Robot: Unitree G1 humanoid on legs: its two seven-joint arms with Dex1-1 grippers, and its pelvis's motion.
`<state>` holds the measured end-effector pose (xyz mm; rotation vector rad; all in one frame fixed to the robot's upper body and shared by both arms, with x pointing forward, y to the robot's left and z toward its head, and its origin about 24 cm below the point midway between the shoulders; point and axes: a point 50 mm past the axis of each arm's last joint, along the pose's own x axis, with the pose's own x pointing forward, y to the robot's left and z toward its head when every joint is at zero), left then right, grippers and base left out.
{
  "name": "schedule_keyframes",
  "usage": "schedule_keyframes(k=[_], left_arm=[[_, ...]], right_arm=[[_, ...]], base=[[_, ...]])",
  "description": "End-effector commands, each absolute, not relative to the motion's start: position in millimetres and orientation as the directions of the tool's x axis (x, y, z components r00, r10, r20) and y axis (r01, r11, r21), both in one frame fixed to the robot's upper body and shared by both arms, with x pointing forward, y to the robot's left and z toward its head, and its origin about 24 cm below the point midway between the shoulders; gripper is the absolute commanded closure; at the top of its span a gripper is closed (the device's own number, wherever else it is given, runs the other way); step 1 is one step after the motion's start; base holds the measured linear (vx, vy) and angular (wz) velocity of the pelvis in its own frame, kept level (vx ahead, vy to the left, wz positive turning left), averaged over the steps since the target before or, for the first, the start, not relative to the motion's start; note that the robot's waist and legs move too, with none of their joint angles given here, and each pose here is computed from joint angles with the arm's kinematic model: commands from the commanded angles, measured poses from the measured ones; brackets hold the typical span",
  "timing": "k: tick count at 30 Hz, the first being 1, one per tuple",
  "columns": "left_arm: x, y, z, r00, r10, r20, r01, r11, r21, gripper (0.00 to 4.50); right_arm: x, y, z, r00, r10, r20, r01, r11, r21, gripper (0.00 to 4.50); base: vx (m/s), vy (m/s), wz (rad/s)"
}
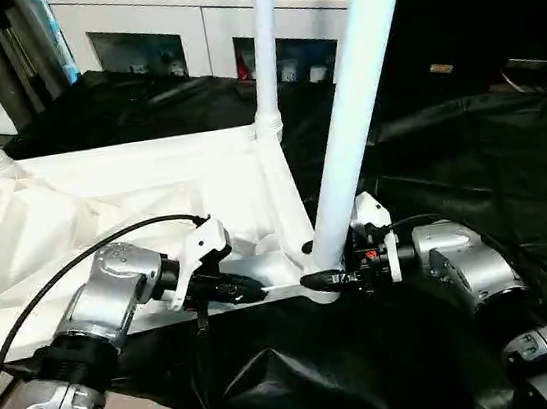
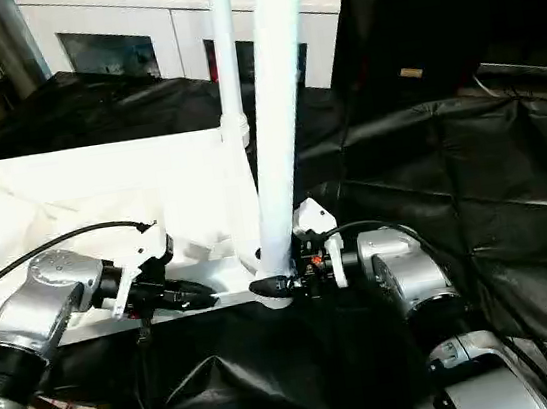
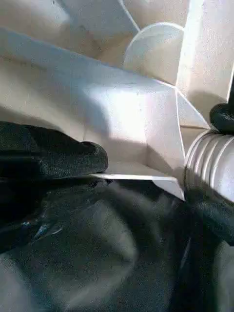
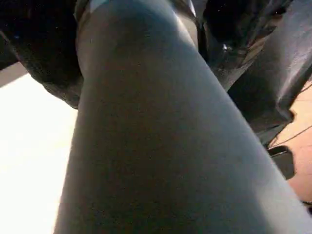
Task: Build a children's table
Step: Rotate leg to tighten
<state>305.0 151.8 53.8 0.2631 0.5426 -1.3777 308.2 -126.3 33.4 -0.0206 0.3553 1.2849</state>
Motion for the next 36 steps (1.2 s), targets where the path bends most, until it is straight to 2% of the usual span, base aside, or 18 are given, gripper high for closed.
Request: schedule_keyframes(k=[1, 3, 7, 9, 10, 12, 15, 16, 20, 23, 26, 27, 28, 36], left_arm=[[317, 134, 62, 0.184, -0.873, -0.451, 0.967, 0.243, -0.076, 4.5], [323, 131, 61, 0.244, -0.853, -0.461, 0.953, 0.299, -0.049, 4.5], [336, 118, 63, 0.377, -0.819, -0.432, 0.905, 0.424, -0.015, 4.5], [339, 114, 63, 0.4, -0.809, -0.431, 0.895, 0.446, -0.007, 4.5], [343, 106, 62, 0.452, -0.781, -0.43, 0.868, 0.497, 0.01, 4.5], [347, 98, 61, 0.489, -0.762, -0.425, 0.847, 0.532, 0.019, 4.5], [349, 90, 61, 0.52, -0.744, -0.42, 0.828, 0.56, 0.033, 4.5], [350, 87, 61, 0.518, -0.745, -0.419, 0.83, 0.557, 0.036, 4.5], [349, 84, 61, 0.494, -0.765, -0.413, 0.848, 0.528, 0.036, 4.5], [346, 87, 61, 0.451, -0.792, -0.412, 0.876, 0.482, 0.033, 4.5], [339, 93, 62, 0.374, -0.834, -0.406, 0.915, 0.404, 0.013, 4.5], [339, 93, 62, 0.374, -0.834, -0.406, 0.915, 0.404, 0.013, 4.5], [335, 98, 62, 0.326, -0.854, -0.406, 0.935, 0.355, 0.003, 4.5], [321, 119, 62, 0.168, -0.887, -0.429, 0.978, 0.203, -0.038, 4.5]], right_arm=[[307.0, -118.8, 19, 0.29, 0.906, -0.309, -0.903, 0.366, 0.224, 1.71], [311.8, -116.5, 16, 0.366, 0.875, -0.317, -0.867, 0.444, 0.224, 1.73], [324.6, -110.9, 3, 0.554, 0.73, -0.4, -0.723, 0.66, 0.204, 1.73], [326.9, -108.0, 2, 0.589, 0.7, -0.403, -0.687, 0.697, 0.207, 1.73], [331.6, -100.8, 0, 0.661, 0.628, -0.412, -0.602, 0.771, 0.209, 1.74], [333.5, -93.0, 0, 0.693, 0.593, -0.41, -0.561, 0.801, 0.211, 1.74], [334.4, -82.8, 1, 0.706, 0.589, -0.393, -0.571, 0.802, 0.177, 1.74], [334.3, -78.5, 3, 0.702, 0.607, -0.373, -0.583, 0.79, 0.189, 1.19], [335.3, -77.9, 6, 0.685, 0.638, -0.351, -0.613, 0.766, 0.196, 0.85], [335.3, -81.9, 10, 0.653, 0.679, -0.335, -0.677, 0.722, 0.142, 0.55], [332.9, -92.2, 16, 0.584, 0.756, -0.295, -0.756, 0.639, 0.142, 0.55], [332.9, -92.2, 16, 0.584, 0.756, -0.295, -0.756, 0.639, 0.142, 0.55], [330.2, -99.1, 19, 0.536, 0.796, -0.281, -0.8, 0.585, 0.132, 0.55], [316.0, -119.8, 25, 0.336, 0.9, -0.277, -0.911, 0.385, 0.148, 0.55]], base=[[0.0, 0.0, 0.0], [0.0, 0.0, 0.0], [0.0, 0.0, 0.0], [0.0, 0.0, 0.0], [0.0, 0.0, 0.0], [0.0, 0.0, 0.0], [0.0, 0.0, 0.0], [0.0, 0.0, 0.0], [0.0, 0.0, 0.0], [0.0, 0.0, 0.0], [0.0, 0.0, 0.0], [0.0, 0.0, 0.0], [0.0, 0.0, 0.0], [0.0, 0.0, 0.0]])
